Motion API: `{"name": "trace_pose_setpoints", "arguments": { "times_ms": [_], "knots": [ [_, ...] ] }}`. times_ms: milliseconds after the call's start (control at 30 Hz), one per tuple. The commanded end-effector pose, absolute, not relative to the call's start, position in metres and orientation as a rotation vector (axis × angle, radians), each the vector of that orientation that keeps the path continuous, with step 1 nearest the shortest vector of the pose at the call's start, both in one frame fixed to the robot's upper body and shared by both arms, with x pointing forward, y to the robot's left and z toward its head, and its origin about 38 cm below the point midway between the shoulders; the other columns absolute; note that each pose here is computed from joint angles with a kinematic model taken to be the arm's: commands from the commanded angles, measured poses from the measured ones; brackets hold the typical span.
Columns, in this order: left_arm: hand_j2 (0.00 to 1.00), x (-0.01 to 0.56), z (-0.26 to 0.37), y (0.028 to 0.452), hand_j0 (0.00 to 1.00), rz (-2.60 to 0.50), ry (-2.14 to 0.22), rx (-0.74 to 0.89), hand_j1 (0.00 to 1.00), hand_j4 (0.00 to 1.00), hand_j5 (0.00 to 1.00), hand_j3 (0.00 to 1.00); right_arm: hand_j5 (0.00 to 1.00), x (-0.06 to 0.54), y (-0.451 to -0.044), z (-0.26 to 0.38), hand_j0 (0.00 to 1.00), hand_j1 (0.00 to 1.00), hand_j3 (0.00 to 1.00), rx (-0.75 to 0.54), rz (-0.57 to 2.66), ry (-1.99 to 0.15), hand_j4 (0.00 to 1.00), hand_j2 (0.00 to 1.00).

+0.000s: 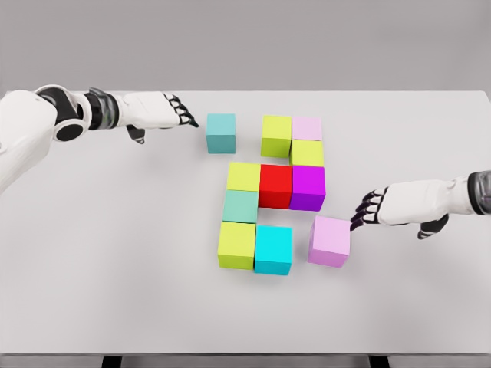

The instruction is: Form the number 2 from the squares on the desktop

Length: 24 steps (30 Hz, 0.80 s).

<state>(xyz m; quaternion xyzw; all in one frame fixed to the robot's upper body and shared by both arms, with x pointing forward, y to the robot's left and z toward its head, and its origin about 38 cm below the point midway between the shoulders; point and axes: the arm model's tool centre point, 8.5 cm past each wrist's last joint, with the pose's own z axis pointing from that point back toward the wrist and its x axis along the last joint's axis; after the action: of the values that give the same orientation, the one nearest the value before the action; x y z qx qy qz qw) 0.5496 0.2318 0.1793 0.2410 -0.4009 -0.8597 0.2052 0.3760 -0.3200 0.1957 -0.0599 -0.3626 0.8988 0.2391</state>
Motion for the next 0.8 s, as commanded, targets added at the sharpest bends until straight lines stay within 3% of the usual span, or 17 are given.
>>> {"name": "trace_pose_setpoints", "arguments": {
  "times_ms": [0,767],
  "knots": [
    [1.00,0.548,0.180,0.231,1.00,-2.405,-1.125,0.670,1.00,1.00,1.00,1.00,0.99,0.376,-0.318,0.196,0.99,0.99,0.99,-0.161,2.458,-1.000,0.99,0.99],
    [1.00,0.540,0.174,0.213,1.00,-2.448,-1.155,0.634,1.00,1.00,1.00,1.00,0.99,0.370,-0.313,0.198,0.99,0.99,0.99,-0.152,2.483,-1.010,0.99,0.99]
  ]
}}
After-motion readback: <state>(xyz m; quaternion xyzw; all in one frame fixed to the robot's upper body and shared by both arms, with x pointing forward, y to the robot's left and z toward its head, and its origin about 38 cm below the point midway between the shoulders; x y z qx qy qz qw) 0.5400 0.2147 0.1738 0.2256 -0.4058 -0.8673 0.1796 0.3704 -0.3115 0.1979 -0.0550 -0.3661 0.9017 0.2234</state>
